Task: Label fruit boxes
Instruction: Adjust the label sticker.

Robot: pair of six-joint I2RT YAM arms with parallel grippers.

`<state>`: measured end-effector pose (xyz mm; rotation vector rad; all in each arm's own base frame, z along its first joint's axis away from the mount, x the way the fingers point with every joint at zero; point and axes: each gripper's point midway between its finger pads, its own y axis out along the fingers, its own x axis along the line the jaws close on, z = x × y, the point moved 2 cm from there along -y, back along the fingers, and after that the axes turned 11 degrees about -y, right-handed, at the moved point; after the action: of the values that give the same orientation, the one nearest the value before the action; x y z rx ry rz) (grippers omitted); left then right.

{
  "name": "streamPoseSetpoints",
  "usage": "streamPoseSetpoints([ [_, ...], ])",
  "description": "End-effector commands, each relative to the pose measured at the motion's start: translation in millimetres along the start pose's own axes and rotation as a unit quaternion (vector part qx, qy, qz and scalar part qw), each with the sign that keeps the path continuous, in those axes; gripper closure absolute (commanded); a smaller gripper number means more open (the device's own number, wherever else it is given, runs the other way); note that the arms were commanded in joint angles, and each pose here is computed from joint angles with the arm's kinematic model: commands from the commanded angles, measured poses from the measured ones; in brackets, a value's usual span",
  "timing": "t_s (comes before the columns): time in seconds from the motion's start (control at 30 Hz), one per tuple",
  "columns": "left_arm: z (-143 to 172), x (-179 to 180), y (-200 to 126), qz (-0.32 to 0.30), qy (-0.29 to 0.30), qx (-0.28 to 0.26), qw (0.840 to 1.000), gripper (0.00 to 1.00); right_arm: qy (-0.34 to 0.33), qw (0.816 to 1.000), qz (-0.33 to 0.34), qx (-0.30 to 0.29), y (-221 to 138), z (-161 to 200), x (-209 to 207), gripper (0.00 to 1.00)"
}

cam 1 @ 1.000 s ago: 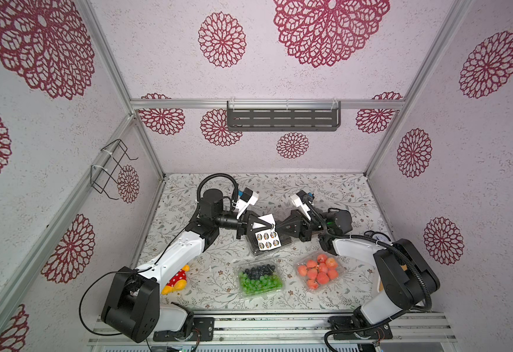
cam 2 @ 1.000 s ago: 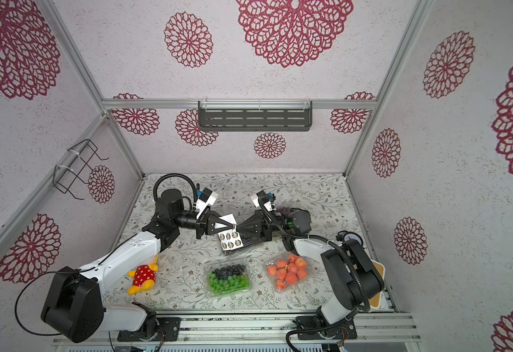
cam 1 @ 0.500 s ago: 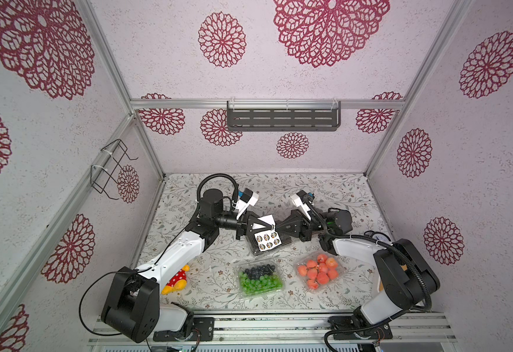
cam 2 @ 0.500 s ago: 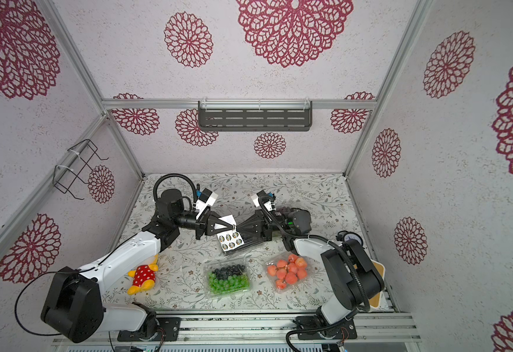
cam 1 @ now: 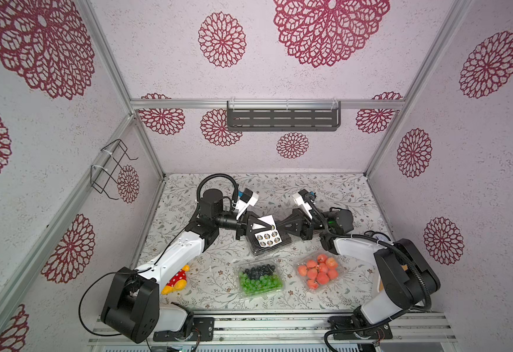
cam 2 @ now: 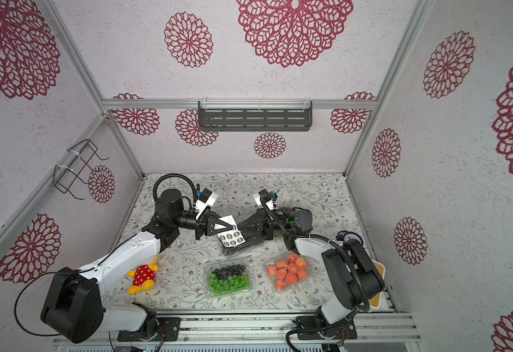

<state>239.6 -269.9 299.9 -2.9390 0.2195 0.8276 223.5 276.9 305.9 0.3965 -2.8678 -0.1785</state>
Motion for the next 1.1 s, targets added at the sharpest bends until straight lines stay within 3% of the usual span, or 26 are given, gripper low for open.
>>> streamPoseSetpoints([
  [0.0,-5.8,-5.7,1.5,0.012,0.016,0.002,1.0,1.0,-0.059,0.998,-0.001,-0.014,-1.5,-14.6,5.2,1.0],
  [0.23,-7.0,0.3,0.4,0.002,0.007,0.001,1.0,1.0,-0.059,0.998,-0.006,-0.016,-1.4,-19.2,10.7,0.95],
  [0.33,-7.8,-2.4,1.3,0.005,0.015,0.0,1.0,1.0,-0.055,0.998,-0.005,-0.011,1.8,-15.9,5.9,1.0],
  [0.53,-9.3,5.4,-0.5,-0.018,0.005,-0.008,1.0,1.0,-0.046,0.999,-0.005,-0.018,-0.5,-18.0,5.7,1.0],
  [0.6,-9.3,12.1,-3.6,-0.032,-0.004,-0.011,0.999,1.0,-0.05,0.998,0.01,-0.027,-7.4,-25.5,5.8,0.79],
  [0.67,-8.9,18.7,-7.4,-0.047,-0.012,-0.015,0.999,1.0,-0.05,0.998,0.021,-0.032,-9.1,-28.9,4.7,0.65],
  [0.8,-8.6,23.3,-9.4,-0.062,-0.015,-0.015,0.998,1.0,-0.037,0.998,0.038,-0.015,-2.4,-22.0,-7.0,0.52],
  [0.93,-4.3,23.0,-8.2,-0.052,-0.021,-0.002,0.998,1.0,-0.041,0.997,0.062,0.019,12.0,-14.7,-18.0,0.56],
  [1.07,-1.5,18.6,-9.0,-0.05,-0.017,0.0,0.999,1.0,-0.041,0.995,0.085,0.044,18.1,-11.4,-24.7,0.7],
])
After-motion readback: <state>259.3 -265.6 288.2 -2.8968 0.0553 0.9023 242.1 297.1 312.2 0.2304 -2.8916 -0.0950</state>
